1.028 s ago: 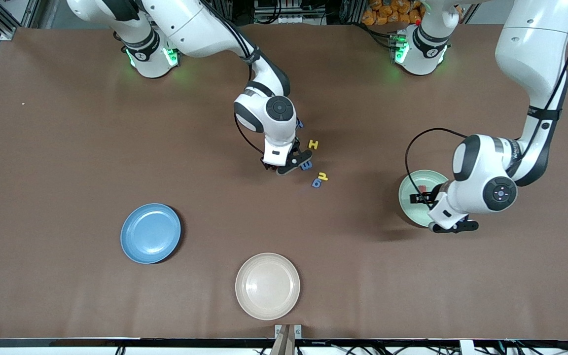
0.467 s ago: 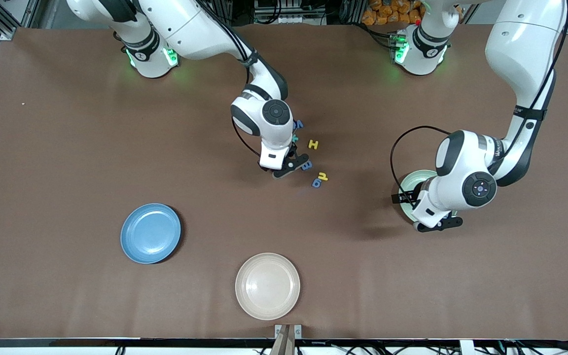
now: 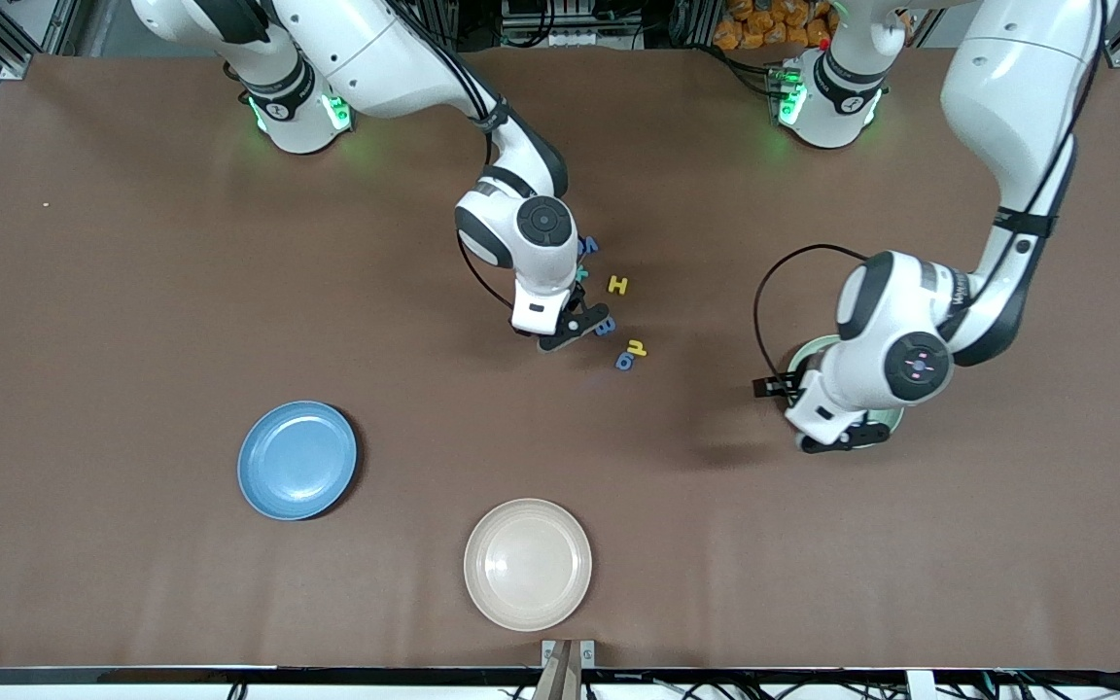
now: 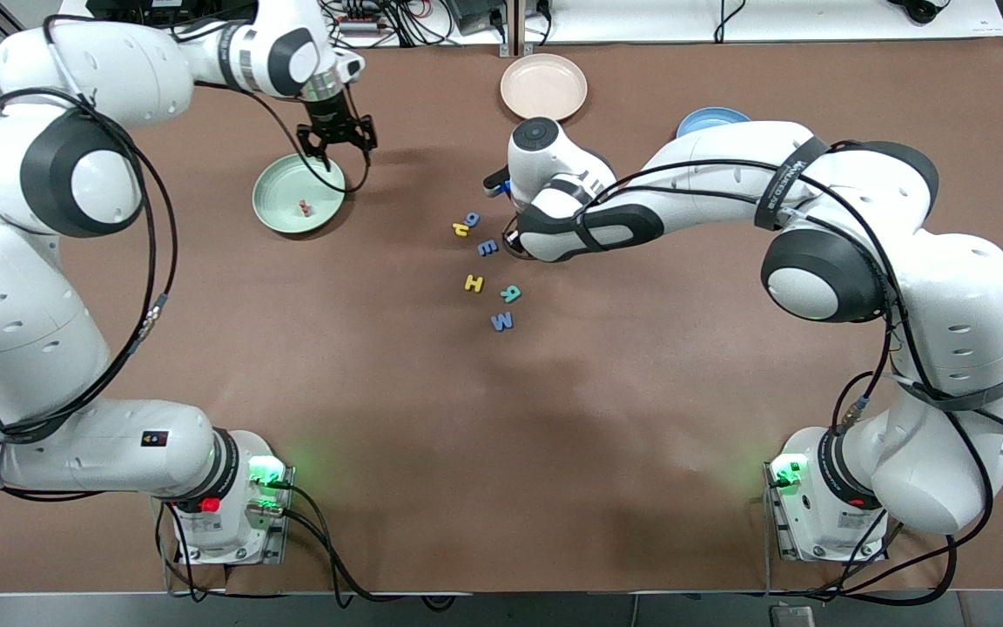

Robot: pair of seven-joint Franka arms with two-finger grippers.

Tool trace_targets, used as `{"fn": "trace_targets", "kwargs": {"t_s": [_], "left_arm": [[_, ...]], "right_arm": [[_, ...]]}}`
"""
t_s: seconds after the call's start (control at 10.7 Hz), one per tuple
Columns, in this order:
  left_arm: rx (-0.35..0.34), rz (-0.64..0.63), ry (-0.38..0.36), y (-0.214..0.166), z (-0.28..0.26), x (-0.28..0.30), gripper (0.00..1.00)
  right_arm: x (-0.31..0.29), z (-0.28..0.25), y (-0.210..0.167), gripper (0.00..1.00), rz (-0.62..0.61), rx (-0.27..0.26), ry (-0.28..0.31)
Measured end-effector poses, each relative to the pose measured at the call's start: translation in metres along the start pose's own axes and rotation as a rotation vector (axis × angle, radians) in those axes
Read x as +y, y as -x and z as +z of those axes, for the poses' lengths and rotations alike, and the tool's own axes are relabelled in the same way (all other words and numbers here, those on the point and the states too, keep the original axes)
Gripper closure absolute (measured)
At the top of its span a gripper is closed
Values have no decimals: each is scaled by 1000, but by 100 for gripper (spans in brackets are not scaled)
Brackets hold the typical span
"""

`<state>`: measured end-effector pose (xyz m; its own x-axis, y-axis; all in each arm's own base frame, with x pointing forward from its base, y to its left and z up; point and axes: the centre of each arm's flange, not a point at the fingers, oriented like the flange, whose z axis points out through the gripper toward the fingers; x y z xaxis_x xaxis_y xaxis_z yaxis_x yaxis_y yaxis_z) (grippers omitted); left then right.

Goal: Sort uppercase to blue plate, lowercase to green plate
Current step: 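Put the pink q on the blue plate while the left gripper reaches the g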

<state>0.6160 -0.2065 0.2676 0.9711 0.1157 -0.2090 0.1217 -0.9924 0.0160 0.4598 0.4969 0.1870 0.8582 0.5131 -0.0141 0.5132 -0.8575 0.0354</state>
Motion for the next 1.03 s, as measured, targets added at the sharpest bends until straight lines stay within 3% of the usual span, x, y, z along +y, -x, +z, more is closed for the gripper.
{"fn": "trace_targets", "kwargs": {"t_s": [0.19, 0.56, 0.84, 1.03], "left_arm": [[24, 34, 4, 11, -2, 30, 16], [55, 61, 16, 16, -3, 48, 17], [113, 154, 41, 43, 2, 107, 20], [146, 257, 20, 57, 10, 132, 19]], "right_arm": [[37, -34, -13, 64, 20, -24, 18], [199, -113, -21, 64, 22, -61, 33], [340, -96, -2, 64, 63, -84, 16], [415, -68, 16, 64, 147, -60, 6]]}}
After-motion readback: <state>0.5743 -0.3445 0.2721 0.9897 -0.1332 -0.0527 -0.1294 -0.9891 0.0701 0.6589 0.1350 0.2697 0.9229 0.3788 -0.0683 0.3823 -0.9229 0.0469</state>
